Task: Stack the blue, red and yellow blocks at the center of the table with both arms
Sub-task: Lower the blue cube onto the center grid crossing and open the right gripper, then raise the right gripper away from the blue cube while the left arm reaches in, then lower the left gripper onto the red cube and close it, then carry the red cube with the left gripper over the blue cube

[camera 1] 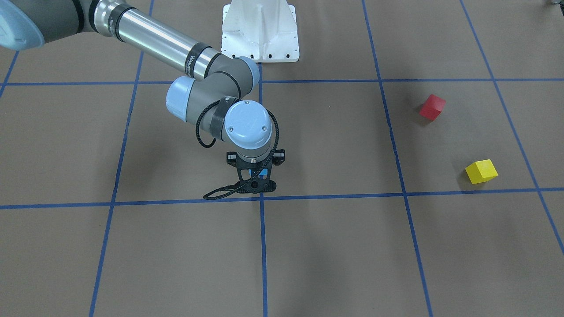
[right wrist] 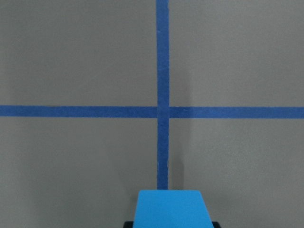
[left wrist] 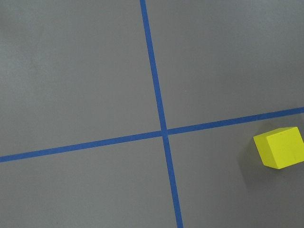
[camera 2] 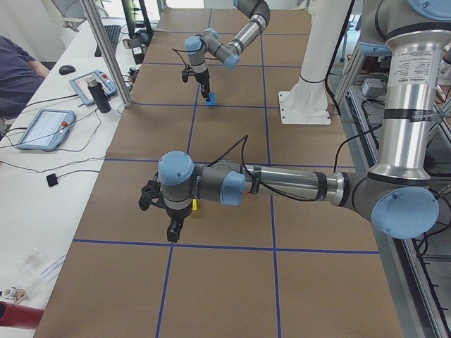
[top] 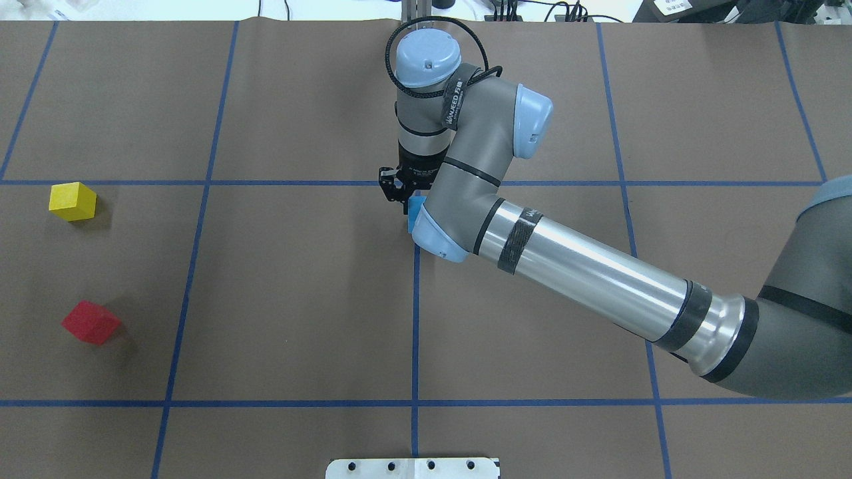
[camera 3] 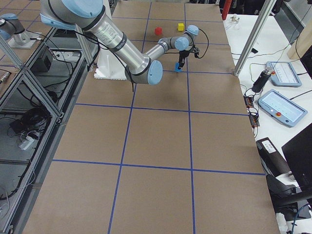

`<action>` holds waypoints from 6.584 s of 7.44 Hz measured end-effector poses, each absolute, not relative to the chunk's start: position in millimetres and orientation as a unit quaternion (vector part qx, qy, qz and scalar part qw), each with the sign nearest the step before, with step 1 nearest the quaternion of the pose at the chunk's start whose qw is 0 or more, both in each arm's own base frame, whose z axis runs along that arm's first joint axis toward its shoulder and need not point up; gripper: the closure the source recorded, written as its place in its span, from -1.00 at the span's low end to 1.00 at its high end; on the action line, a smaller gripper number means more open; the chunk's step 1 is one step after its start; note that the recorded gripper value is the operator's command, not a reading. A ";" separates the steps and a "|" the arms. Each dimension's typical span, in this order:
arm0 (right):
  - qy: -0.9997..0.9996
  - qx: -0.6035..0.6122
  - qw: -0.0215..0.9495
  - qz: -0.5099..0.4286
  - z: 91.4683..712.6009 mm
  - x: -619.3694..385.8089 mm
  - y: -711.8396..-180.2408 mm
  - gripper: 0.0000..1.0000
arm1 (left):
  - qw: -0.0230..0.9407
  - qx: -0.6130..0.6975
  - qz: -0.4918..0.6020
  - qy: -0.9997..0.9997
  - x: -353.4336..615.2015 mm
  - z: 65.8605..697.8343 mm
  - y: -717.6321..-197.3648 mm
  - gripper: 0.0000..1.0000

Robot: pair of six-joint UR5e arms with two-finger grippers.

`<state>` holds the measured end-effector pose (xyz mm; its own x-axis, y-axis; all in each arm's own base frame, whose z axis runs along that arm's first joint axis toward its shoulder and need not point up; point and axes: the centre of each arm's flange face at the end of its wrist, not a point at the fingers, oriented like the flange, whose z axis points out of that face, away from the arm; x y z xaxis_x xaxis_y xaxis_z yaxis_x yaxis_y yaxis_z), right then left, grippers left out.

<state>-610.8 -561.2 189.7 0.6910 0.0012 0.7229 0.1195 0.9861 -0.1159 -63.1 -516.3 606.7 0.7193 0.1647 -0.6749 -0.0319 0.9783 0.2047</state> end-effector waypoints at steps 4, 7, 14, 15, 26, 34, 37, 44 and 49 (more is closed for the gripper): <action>-0.414 -0.071 0.907 -0.013 182.3 -606.7 -555.1 -0.98 | 0.923 0.089 0.051 0.371 -63.1 606.2 -516.3 -1.00; -0.440 -0.055 0.896 -0.002 158.4 -550.3 -556.9 -0.99 | 0.923 0.089 0.039 0.373 -48.3 579.5 -525.2 -1.00; -0.409 0.017 0.912 -0.018 281.7 -353.0 -608.2 -0.99 | 0.918 0.099 0.065 0.380 170.0 495.9 -432.5 -1.00; -0.405 0.019 0.914 -0.029 292.2 -349.6 -608.7 -0.99 | 0.910 0.107 0.094 0.390 192.1 485.8 -418.3 -1.00; -0.401 0.010 0.915 -0.034 308.6 -348.2 -607.5 -0.98 | 0.901 0.069 0.197 0.380 258.2 509.5 -355.7 -1.00; -0.402 0.011 0.915 -0.034 307.1 -348.3 -607.5 -0.98 | 0.903 0.039 0.214 0.370 287.2 536.3 -349.6 -1.00; -0.402 0.012 0.915 -0.034 305.9 -348.1 -607.3 -0.98 | 0.905 0.035 0.213 0.366 295.5 544.8 -356.4 -0.47; -0.406 0.010 0.913 -0.033 306.8 -343.4 -606.9 -0.98 | 0.902 0.055 0.193 0.382 277.0 510.1 -355.4 1.00; -0.405 0.012 0.914 -0.030 307.6 -338.7 -609.5 -0.98 | 0.932 -0.014 0.080 0.354 383.9 324.1 -468.3 1.00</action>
